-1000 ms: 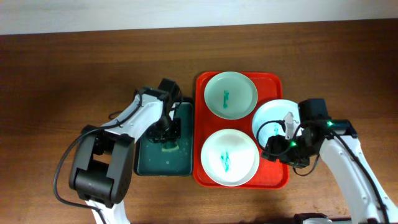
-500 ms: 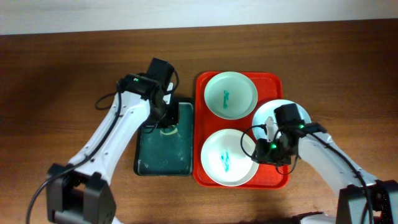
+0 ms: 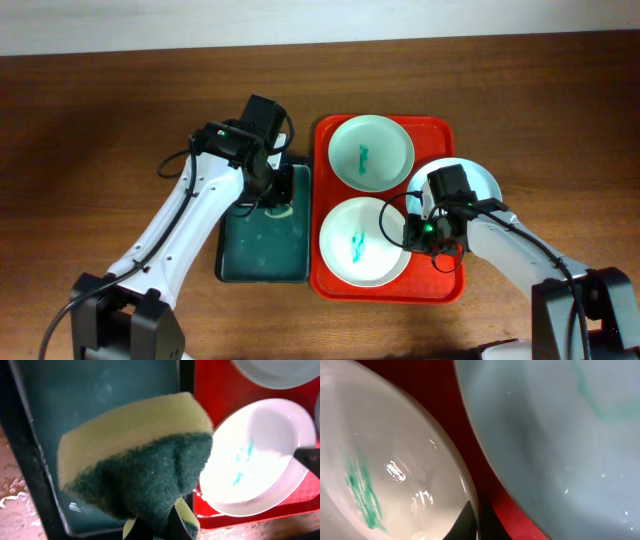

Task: Clean dirty plates on tray and stack at the side
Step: 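Scrub the held plate with the sponge in the left gripper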

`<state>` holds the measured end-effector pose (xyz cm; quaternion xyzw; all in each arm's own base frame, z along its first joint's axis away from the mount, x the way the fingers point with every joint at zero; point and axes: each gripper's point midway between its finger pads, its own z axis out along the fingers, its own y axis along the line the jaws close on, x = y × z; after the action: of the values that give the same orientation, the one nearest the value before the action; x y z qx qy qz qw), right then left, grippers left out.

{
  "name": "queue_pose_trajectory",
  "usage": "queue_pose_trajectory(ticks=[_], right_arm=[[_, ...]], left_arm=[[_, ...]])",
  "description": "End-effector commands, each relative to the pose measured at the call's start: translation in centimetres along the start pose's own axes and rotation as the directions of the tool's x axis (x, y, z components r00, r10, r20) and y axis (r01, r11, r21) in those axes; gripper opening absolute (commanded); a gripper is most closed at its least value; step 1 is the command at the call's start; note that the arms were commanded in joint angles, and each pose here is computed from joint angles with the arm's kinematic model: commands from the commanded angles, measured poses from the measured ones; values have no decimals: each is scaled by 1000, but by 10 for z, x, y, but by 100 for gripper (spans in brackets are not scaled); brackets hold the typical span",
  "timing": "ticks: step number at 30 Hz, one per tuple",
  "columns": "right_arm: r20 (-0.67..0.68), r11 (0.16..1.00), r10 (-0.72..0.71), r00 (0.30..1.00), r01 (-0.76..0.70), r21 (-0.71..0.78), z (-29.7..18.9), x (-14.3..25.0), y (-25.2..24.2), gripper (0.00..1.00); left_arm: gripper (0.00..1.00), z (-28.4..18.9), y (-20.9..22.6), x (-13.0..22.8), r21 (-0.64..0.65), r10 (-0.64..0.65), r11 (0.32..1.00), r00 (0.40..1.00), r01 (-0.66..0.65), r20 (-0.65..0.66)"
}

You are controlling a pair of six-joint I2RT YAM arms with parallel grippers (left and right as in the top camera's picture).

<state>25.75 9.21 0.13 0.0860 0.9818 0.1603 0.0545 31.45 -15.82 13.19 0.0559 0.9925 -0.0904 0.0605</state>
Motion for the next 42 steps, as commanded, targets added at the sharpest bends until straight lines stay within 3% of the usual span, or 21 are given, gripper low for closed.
queue_pose_trajectory(ticks=[1, 5, 11, 15, 19, 23, 28, 31, 35, 39, 42], right_arm=[[3, 981, 180, 984, -179, 67, 5, 3, -14, 4], [-4, 984, 167, 986, -167, 70, 5, 5, -14, 4], [-15, 986, 147, 989, -145, 75, 5, 7, -15, 5], [-18, 986, 148, 989, -146, 77, 5, 8, -15, 5], [-18, 986, 148, 989, -146, 77, 5, 8, -15, 5], [-23, 986, 149, 988, -147, 80, 5, 10, -16, 5], [-25, 986, 150, 988, -148, 81, 5, 10, -16, 5], [-27, 986, 151, 988, -148, 83, 5, 11, -16, 5], [-27, 986, 151, 988, -148, 83, 5, 11, -16, 5], [-28, 985, 151, 988, -148, 83, 5, 11, -16, 5], [-32, 986, 149, 988, -146, 86, 5, 12, -17, 5]], left_arm=[[0, -8, -36, -4, 95, 53, 994, 997, -58, 54], [0, 16, -81, -2, 146, 145, 977, 986, -156, 82], [0, 96, -160, 42, 332, 284, 913, 954, -239, -93], [0, 134, -170, 64, 391, 299, 898, 931, -201, -208], [0, 166, -139, 59, 234, 266, 949, 937, -213, -227], [0, 163, -76, 43, -102, 116, 985, 970, -141, -215], [0, 149, -42, 25, -201, 50, 975, 977, -92, -206], [0, 152, -57, 20, -104, 41, 993, 979, -63, -201], [0, 153, -137, 31, 252, 123, 965, 966, -64, -226], [0, 154, -166, 53, 298, 250, 937, 945, -181, -213], [0, 154, -160, 51, 286, 234, 944, 946, -166, -223]])
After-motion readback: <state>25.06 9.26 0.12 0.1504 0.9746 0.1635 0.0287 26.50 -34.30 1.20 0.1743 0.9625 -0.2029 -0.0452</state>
